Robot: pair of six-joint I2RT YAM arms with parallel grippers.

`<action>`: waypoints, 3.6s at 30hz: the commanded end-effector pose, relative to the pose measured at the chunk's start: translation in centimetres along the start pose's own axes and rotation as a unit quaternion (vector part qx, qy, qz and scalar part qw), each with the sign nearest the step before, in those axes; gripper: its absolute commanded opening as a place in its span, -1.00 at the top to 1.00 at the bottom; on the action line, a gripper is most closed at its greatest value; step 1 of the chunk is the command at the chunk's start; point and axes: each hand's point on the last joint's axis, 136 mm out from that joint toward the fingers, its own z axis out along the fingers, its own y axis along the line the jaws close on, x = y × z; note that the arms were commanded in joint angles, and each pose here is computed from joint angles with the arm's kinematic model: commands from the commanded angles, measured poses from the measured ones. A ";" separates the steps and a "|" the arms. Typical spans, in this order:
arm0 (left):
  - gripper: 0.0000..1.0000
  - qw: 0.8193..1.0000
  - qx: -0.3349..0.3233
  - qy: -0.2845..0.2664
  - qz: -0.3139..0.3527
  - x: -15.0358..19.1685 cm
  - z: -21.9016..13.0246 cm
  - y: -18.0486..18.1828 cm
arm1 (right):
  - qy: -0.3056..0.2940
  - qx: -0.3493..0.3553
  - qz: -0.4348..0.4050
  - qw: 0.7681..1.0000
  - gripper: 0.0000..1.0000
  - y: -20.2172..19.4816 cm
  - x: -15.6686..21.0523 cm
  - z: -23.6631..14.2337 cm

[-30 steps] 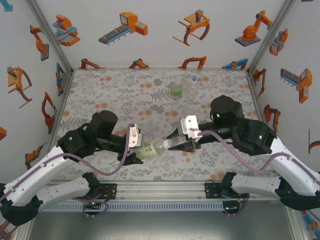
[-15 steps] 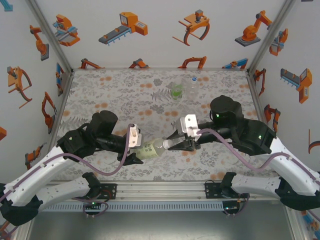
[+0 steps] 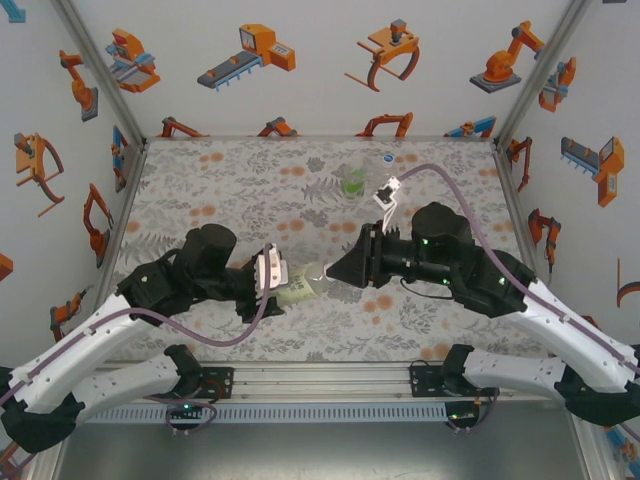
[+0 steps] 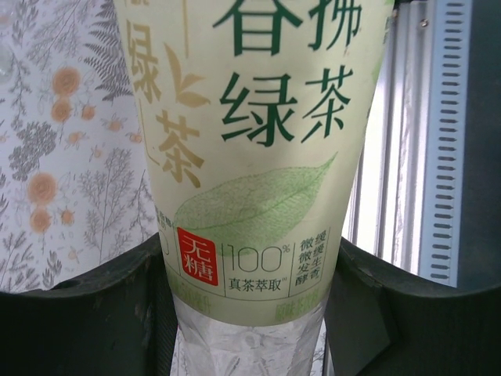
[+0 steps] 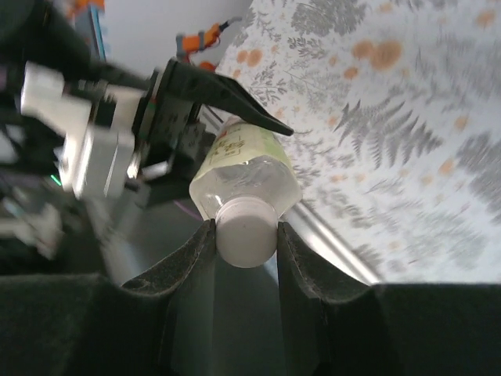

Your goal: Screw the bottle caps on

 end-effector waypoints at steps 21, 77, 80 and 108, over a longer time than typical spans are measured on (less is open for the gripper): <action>-0.98 0.997 -0.075 -0.009 0.003 -0.6 -0.2 2.6 | -0.019 0.140 0.191 0.971 1.00 -5.7 -0.4 2.5; -0.94 0.926 -0.339 0.048 -0.159 8.2 -3.5 9.9 | -0.037 0.406 -0.155 0.900 -0.74 -22.8 -22.1 2.0; -0.94 0.903 -0.384 0.064 -0.182 10.7 -4.3 11.4 | -0.033 0.440 -0.149 0.885 -0.98 -24.0 -20.0 -0.3; -0.94 0.759 -0.548 -0.060 -0.346 26.7 -7.1 24.0 | -0.213 0.508 -0.160 0.819 -0.99 -43.8 -4.3 -8.4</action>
